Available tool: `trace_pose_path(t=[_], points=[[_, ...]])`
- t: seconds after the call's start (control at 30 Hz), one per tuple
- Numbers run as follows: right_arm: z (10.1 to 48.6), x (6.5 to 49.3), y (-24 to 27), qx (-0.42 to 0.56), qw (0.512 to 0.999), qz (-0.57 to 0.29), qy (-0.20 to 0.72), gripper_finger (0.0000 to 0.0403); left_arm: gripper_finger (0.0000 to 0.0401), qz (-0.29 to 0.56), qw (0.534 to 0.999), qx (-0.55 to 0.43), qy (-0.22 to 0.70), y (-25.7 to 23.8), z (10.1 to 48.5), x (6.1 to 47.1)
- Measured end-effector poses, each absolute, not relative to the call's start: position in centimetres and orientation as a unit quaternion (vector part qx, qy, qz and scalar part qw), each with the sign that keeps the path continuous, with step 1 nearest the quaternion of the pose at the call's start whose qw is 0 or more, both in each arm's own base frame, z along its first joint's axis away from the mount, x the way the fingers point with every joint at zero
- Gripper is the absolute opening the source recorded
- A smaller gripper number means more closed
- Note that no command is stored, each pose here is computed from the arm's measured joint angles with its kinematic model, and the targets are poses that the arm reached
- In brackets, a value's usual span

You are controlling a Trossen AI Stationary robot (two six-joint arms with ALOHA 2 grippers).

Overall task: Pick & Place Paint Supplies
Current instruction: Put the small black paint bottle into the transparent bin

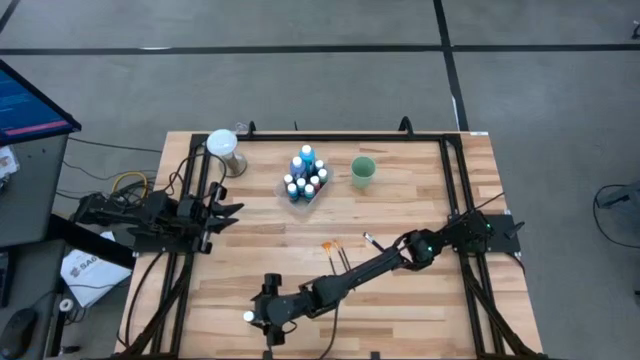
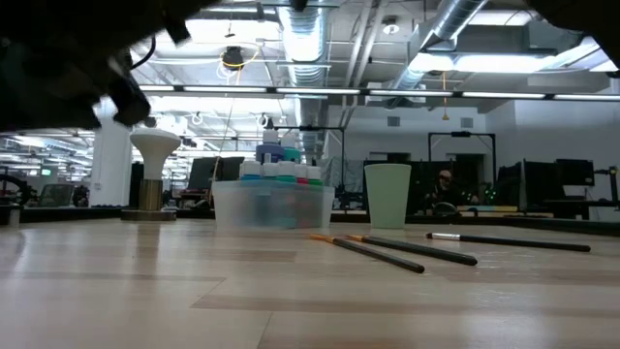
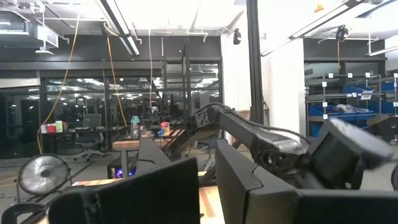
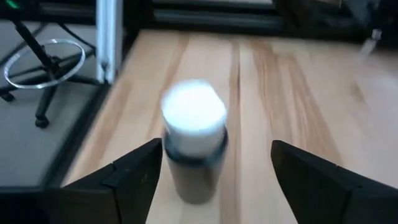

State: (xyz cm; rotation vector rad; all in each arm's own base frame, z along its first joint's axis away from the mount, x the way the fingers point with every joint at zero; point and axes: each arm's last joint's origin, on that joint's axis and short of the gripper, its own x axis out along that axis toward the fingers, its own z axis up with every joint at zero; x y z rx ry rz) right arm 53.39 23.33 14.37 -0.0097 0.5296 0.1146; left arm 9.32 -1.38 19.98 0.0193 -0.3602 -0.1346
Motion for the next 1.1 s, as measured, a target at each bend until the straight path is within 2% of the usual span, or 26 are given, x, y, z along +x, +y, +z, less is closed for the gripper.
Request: trace_pose_path(t=[0.3, 0.6, 1.1], points=[[14.4, 53.4, 23.3, -0.015, 0.964, 0.061, 0.258, 0.0283, 0.0001, -0.067, 0.981, 0.009, -0.182, -1.4, 20.0, 9.3], [14.7, 53.7, 23.1, 0.004, 0.966, 0.081, 0.244, 0.0283, 0.0001, -0.066, 0.981, 0.01, -0.182, -1.4, 20.0, 9.3], [15.2, 54.2, 22.5, 0.049, 0.971, 0.069, 0.225, 0.0283, 0.0001, -0.067, 0.981, 0.009, -0.182, -1.4, 20.0, 9.3]])
